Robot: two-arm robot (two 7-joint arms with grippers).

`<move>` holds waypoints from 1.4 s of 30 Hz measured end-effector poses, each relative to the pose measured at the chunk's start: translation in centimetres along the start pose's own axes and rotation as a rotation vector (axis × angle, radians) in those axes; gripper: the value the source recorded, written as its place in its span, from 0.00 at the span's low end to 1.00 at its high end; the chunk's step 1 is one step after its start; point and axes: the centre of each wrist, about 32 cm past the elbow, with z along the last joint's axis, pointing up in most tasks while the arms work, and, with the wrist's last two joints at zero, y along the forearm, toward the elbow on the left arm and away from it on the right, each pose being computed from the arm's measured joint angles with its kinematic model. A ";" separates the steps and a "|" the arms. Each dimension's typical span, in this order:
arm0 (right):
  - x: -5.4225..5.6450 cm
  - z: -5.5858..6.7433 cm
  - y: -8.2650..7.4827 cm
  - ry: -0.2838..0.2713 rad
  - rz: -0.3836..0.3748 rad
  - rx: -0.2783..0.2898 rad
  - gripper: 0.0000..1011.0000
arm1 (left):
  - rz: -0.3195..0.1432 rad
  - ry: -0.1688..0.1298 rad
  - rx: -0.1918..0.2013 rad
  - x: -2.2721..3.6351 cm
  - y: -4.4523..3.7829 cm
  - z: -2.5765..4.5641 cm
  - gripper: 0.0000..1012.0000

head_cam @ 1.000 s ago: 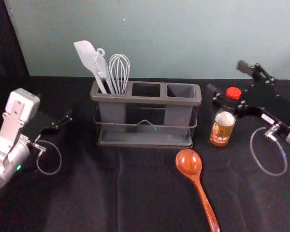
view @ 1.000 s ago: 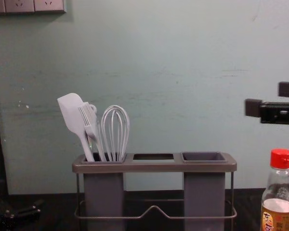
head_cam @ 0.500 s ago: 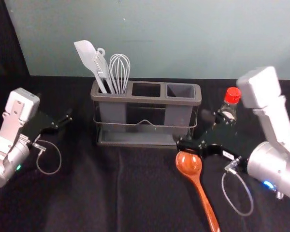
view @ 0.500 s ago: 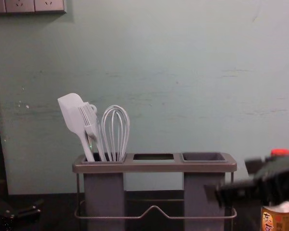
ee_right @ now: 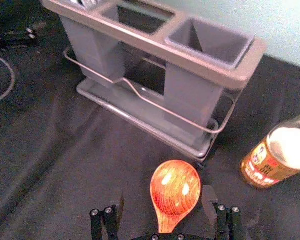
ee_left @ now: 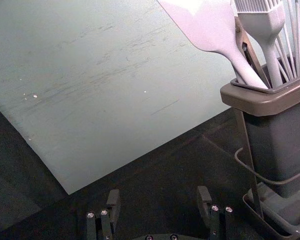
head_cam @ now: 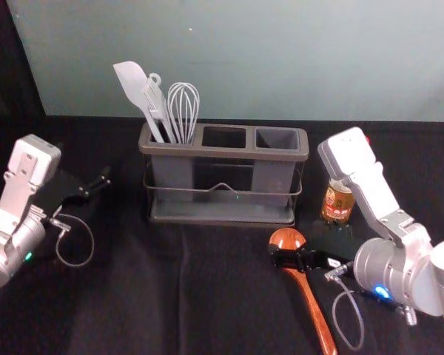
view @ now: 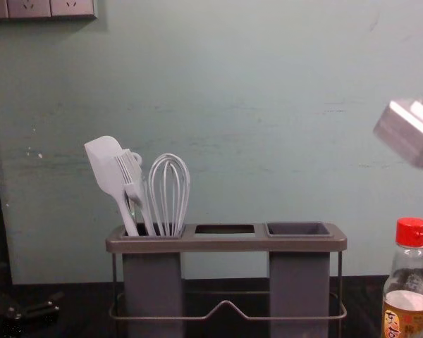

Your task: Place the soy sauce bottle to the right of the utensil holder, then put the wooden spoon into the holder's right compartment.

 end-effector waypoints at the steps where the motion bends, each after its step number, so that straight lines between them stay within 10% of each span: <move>1: 0.0 -0.1 0.2 0.007 0.000 -0.007 0.99 | 0.000 0.000 0.000 0.00 0.00 0.00 0.99; 42: 1.2 -1.8 6.8 0.089 -0.006 -0.057 0.99 | 0.000 0.000 0.000 0.00 0.00 0.00 0.99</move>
